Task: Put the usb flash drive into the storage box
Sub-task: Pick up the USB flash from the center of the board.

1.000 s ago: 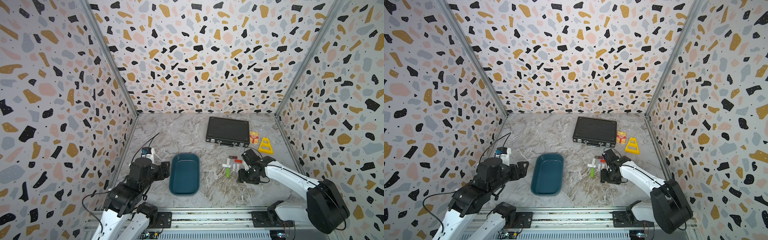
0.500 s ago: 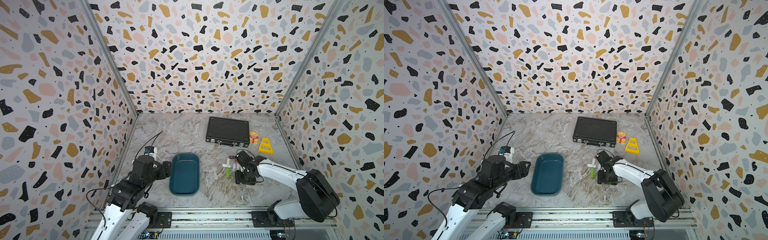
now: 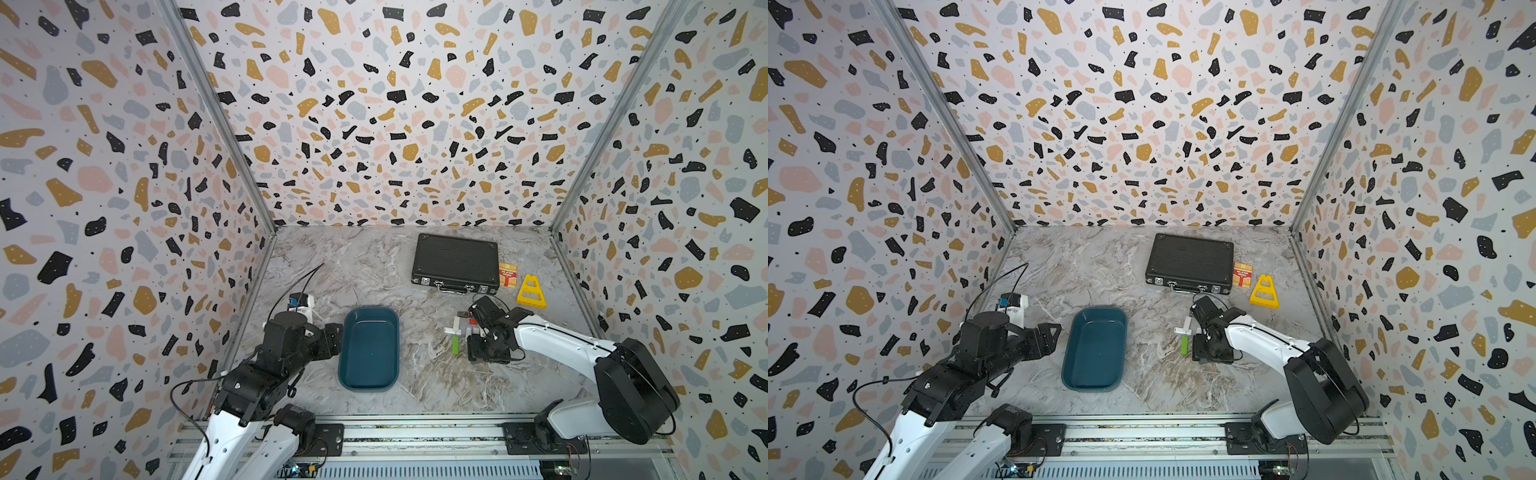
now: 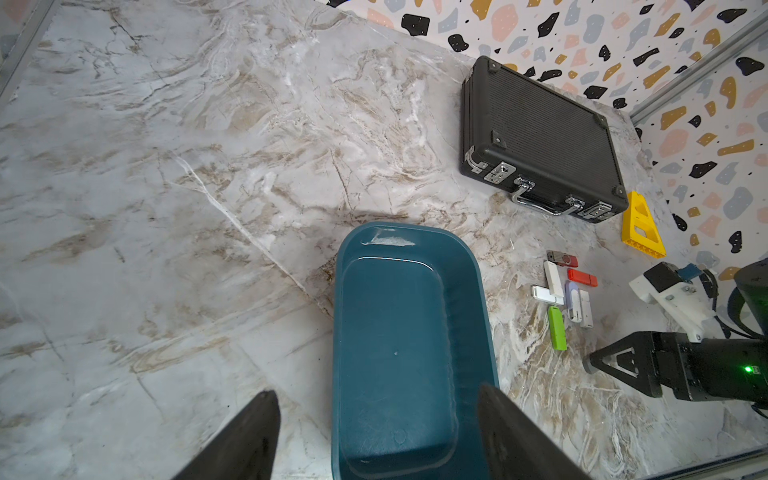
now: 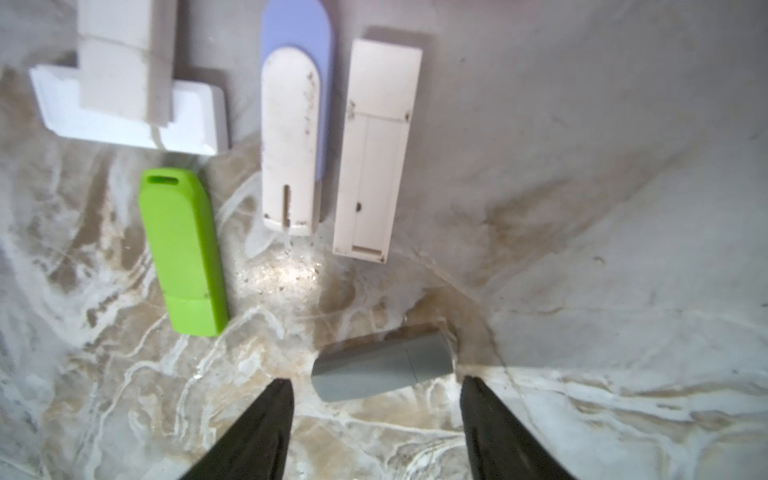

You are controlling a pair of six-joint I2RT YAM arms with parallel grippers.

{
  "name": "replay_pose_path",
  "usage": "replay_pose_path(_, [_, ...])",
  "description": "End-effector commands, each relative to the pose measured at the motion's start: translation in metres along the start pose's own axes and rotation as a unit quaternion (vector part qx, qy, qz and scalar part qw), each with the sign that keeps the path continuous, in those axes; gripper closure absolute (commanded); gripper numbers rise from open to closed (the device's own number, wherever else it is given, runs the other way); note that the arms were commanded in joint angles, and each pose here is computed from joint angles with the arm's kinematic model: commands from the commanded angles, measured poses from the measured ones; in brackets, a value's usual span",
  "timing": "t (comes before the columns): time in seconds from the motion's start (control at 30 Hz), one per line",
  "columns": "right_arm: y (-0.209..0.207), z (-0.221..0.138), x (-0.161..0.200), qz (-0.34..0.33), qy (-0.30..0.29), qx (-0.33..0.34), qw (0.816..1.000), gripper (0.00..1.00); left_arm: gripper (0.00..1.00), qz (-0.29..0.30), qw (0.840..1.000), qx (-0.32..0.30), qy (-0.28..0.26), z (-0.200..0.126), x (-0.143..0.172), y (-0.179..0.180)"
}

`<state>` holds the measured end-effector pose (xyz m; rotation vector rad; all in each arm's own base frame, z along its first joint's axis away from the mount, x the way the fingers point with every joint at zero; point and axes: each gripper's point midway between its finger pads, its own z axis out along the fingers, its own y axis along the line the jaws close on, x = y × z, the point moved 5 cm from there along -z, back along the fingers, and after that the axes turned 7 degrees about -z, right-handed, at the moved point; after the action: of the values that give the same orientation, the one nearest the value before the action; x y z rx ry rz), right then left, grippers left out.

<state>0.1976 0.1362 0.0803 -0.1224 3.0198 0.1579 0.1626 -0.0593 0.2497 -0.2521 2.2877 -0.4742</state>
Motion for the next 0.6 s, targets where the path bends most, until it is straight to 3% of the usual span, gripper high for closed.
replay_pose_path(0.0, [0.0008,-0.0061,-0.0028,0.010,-0.003,0.008,1.000,0.31,0.22,0.008,1.000,0.005,-0.003,0.0022,0.0007,-0.0007])
replay_pose_path(0.57, [0.0018,-0.0022,-0.0021,0.094,-0.008,0.010,0.995,0.36,0.22,0.010,1.000,0.007,0.000,0.0028,0.0014,-0.0016])
